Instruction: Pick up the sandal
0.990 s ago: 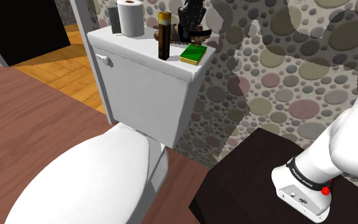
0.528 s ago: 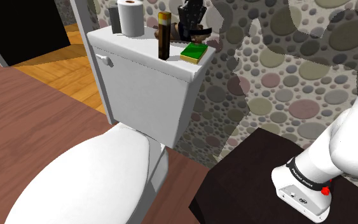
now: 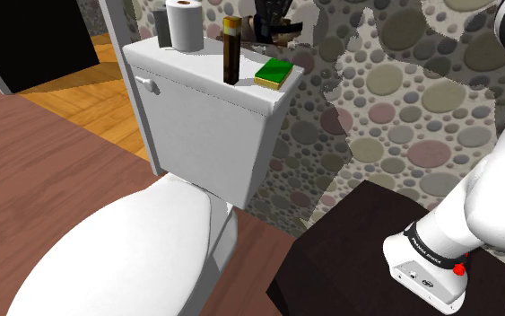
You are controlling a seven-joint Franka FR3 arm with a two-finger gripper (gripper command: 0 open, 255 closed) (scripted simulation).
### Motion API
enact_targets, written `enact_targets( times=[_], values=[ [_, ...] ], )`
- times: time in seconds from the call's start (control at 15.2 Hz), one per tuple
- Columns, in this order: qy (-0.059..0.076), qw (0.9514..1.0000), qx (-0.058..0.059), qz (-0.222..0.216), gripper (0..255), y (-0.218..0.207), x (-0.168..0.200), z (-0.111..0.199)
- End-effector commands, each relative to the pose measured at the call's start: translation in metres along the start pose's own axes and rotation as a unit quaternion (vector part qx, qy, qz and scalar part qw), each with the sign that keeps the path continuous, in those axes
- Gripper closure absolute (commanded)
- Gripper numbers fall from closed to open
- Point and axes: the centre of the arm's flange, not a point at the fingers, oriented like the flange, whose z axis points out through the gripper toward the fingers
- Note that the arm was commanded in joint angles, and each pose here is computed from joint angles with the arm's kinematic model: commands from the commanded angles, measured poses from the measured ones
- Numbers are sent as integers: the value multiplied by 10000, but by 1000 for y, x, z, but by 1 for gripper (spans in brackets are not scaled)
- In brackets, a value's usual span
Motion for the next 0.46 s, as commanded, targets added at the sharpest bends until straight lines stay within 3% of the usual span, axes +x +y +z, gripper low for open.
enact_targets(
  times=[0.0, 0.4],
  values=[
    [4, 10000, 0, 0, 255, -2, 1, -11],
    [4, 10000, 0, 0, 255, -3, 1, -33]
  ],
)
